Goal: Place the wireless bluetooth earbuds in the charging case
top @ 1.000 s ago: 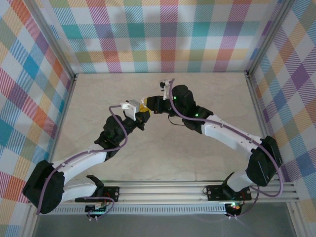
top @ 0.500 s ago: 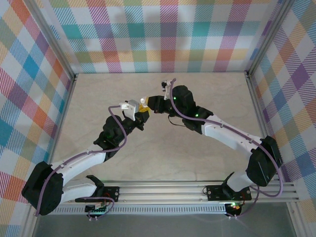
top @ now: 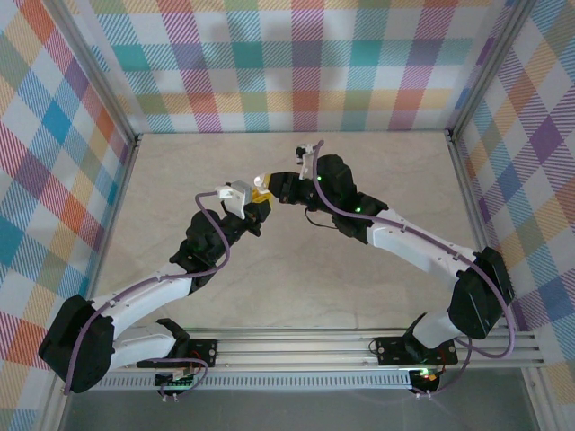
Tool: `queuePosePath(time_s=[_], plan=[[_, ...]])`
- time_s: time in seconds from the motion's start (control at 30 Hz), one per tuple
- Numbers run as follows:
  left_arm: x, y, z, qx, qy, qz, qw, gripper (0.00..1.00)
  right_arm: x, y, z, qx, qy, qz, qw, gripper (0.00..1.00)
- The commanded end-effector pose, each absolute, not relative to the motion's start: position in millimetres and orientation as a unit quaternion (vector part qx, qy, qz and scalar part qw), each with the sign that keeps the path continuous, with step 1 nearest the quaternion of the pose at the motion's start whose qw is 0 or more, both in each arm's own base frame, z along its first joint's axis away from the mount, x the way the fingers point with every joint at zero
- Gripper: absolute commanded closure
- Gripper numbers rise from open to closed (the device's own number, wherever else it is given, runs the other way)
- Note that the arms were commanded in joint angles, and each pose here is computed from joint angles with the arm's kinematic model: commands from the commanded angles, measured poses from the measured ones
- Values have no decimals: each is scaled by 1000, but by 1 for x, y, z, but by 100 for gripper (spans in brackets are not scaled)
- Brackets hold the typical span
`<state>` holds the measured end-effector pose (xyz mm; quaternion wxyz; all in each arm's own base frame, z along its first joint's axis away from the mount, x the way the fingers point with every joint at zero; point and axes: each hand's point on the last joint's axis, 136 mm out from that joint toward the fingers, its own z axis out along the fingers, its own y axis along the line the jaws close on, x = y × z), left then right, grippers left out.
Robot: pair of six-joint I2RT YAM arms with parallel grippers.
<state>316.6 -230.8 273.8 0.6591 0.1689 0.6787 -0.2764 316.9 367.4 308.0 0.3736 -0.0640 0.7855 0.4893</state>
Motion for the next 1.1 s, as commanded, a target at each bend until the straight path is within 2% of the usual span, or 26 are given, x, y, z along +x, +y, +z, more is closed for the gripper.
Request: queuePosePath(time_s=[0.0,0.67,0.87,1.07], plan=[[304,-227,334,154,600,-303,724,100,304,370,302,-67,792,497,349,86],[308,-228,326,154,609,-298,719,100,301,381,309,-61,778,517,352,88],[308,-228,327,155,608,-298,720,100,303,373,305,-58,789,492,362,88],[307,-230,329,164,608,-296,718,100,301,371,287,-65,819,459,338,86]])
